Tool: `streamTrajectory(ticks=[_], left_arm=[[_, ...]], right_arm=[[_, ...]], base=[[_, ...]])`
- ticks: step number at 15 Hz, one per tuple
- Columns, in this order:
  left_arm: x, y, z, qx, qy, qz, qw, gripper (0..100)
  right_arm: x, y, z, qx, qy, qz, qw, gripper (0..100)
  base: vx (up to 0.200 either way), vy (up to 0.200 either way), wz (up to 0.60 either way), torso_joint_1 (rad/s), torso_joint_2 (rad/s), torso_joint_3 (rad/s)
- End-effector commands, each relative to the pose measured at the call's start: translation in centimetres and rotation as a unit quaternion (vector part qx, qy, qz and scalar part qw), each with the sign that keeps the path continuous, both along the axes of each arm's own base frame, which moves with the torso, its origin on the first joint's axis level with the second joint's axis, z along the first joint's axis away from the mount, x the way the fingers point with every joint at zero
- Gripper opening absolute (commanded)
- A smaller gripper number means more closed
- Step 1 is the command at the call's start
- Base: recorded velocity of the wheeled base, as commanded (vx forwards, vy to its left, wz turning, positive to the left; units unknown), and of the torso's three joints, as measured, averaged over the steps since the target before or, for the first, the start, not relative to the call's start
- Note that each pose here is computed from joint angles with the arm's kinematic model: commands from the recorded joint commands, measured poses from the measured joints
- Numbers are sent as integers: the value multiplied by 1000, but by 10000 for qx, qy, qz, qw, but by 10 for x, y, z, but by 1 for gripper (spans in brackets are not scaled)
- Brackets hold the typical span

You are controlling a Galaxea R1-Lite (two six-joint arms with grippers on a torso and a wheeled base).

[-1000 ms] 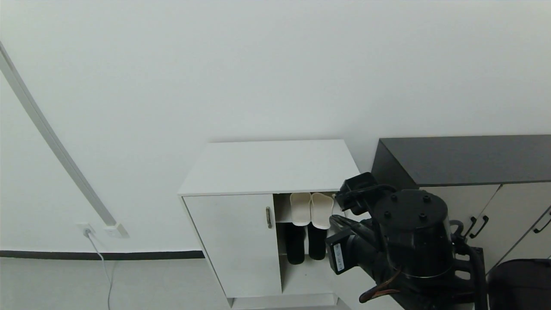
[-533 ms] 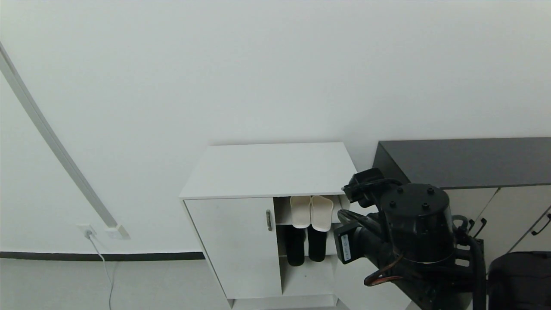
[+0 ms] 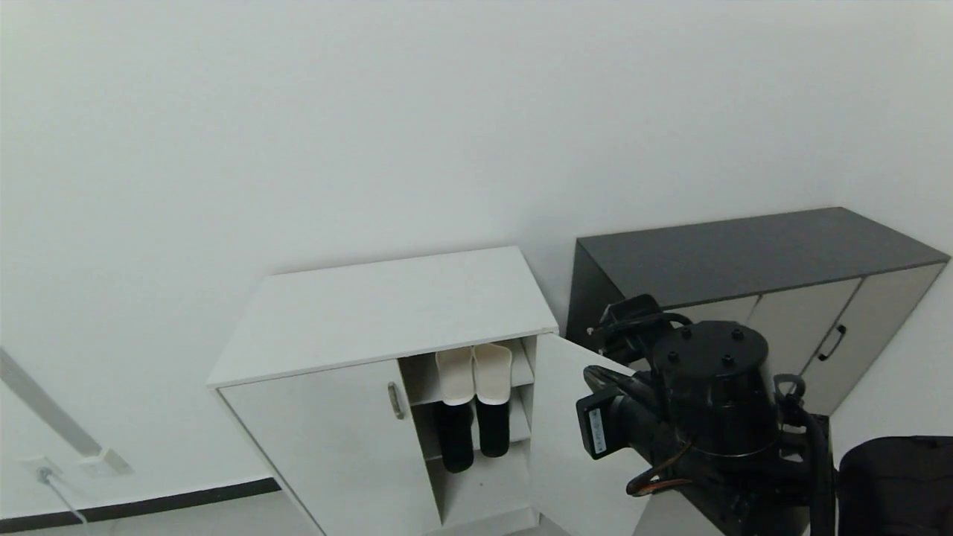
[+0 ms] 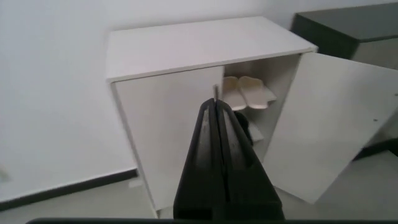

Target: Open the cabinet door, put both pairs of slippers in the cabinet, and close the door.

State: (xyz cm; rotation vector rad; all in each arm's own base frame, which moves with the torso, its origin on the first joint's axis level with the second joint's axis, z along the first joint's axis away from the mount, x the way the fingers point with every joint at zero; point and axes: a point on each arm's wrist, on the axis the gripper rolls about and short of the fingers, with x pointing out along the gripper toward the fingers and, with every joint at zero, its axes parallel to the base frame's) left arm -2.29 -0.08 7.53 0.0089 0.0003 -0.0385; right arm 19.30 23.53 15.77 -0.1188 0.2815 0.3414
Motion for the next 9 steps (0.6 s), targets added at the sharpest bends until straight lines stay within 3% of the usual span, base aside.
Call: streamTrajectory(ticks=[1, 7, 9], left_arm=[[0, 0, 0, 1, 5, 1, 10000, 0], [0, 0, 0, 1, 5, 1, 10000, 0], [0, 0, 0, 1, 5, 1, 10000, 0]], right_arm=[[9, -4, -4, -18, 46, -106, 9999, 0], [16, -3, -10, 1, 51, -123, 9999, 0], [17, -2, -13, -23, 70, -131, 9999, 0]], base=[[0, 0, 0, 0, 0, 0], [0, 0, 0, 0, 0, 0], [-200, 0, 0, 0, 0, -2]])
